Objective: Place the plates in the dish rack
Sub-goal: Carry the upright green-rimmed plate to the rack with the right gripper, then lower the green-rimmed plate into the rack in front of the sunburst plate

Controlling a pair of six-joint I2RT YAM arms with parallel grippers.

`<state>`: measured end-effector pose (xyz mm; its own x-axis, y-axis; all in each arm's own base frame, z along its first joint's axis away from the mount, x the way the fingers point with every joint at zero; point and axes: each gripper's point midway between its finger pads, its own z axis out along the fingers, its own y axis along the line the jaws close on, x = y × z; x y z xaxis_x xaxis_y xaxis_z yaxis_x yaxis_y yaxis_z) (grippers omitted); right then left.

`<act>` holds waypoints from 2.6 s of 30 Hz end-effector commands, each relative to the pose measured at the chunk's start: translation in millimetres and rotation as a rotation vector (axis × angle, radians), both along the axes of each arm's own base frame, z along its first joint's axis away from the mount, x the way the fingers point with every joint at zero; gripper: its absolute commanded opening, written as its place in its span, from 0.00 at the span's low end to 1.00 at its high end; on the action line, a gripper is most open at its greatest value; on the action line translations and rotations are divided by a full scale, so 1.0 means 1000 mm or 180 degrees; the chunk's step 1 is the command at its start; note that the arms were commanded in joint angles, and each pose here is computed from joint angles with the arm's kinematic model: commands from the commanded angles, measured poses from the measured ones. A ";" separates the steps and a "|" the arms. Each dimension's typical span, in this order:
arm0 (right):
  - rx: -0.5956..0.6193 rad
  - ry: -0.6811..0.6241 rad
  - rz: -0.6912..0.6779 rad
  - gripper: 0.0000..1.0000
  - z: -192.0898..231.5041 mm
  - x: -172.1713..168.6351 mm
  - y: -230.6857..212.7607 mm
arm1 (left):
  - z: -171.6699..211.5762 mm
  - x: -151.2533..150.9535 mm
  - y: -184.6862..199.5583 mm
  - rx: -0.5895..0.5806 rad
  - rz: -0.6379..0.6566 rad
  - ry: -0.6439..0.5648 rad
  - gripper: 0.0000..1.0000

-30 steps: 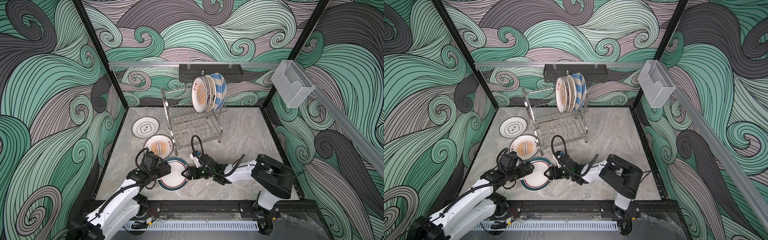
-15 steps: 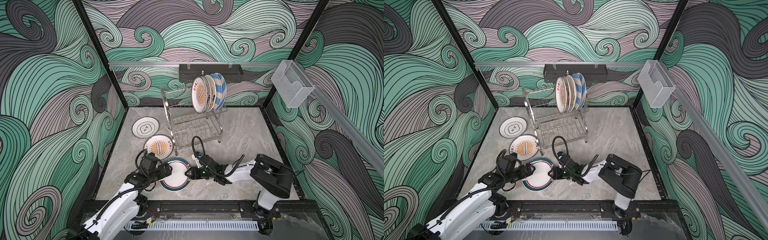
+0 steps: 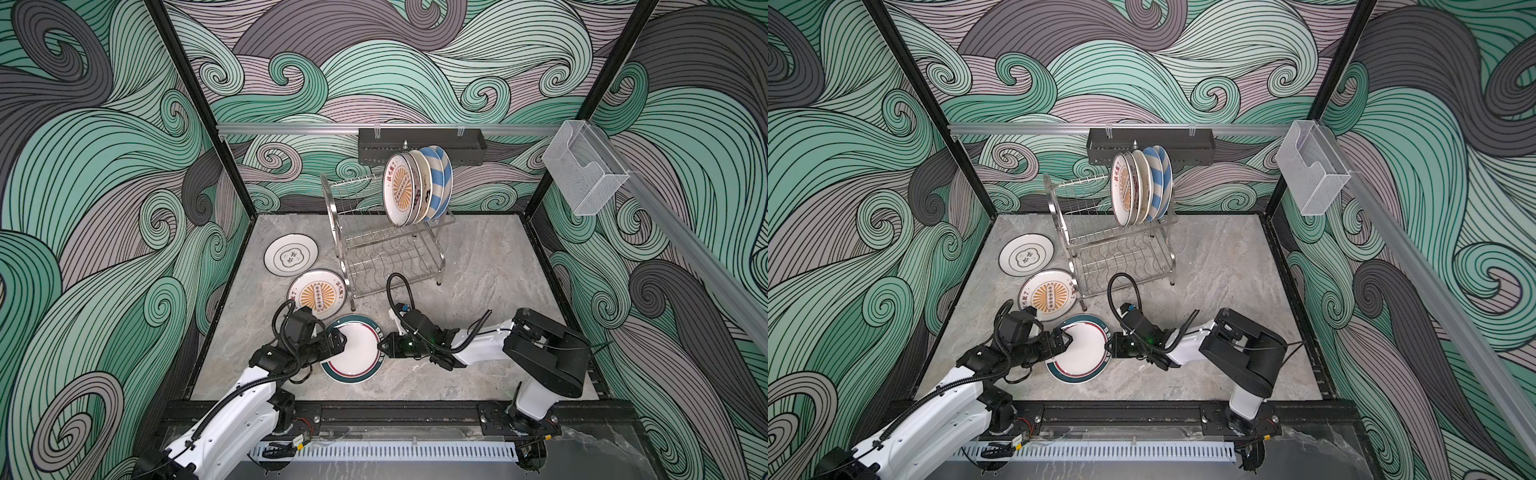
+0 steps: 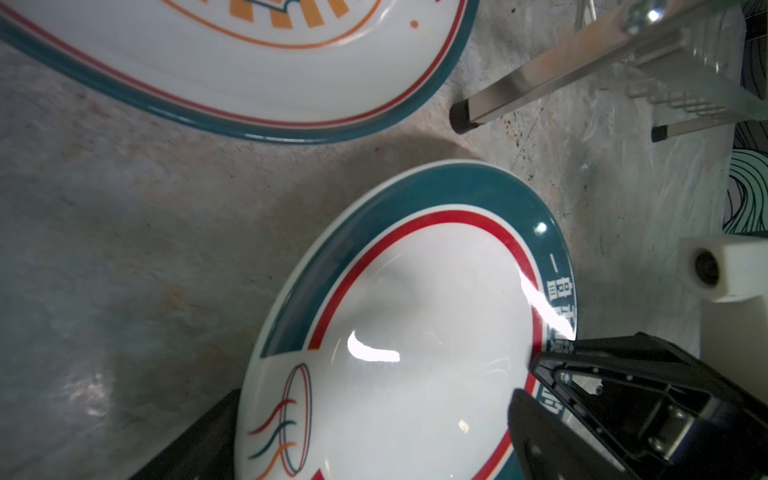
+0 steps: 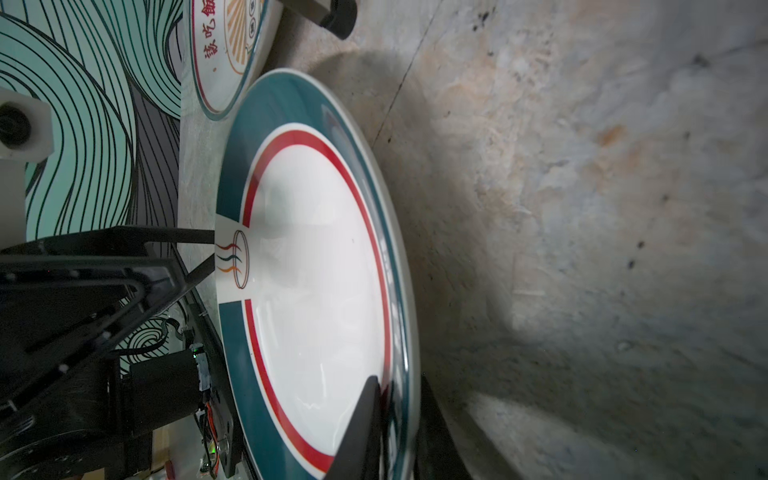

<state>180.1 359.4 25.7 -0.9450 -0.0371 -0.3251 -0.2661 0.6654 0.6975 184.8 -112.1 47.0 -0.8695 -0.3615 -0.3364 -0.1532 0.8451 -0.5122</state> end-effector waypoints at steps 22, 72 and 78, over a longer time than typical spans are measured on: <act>-0.0596 -0.0644 -0.0456 0.00 0.105 -0.005 -0.107 | 0.097 0.054 0.003 0.0360 -0.0128 -0.0640 0.99; -0.2024 -0.3661 -0.2809 0.00 0.478 0.194 -0.077 | 0.104 0.062 0.002 0.0098 -0.0591 -0.0267 0.99; -0.2261 -0.3703 -0.3037 0.00 0.465 0.209 -0.070 | 0.105 0.061 0.003 0.0120 -0.0573 -0.0284 0.99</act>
<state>392.9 310.4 459.8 -0.0778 -0.1734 -0.9818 0.1584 0.9701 -0.1839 248.9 -109.6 149.9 -0.8861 -0.1955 -0.4202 0.0351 0.8758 -0.4814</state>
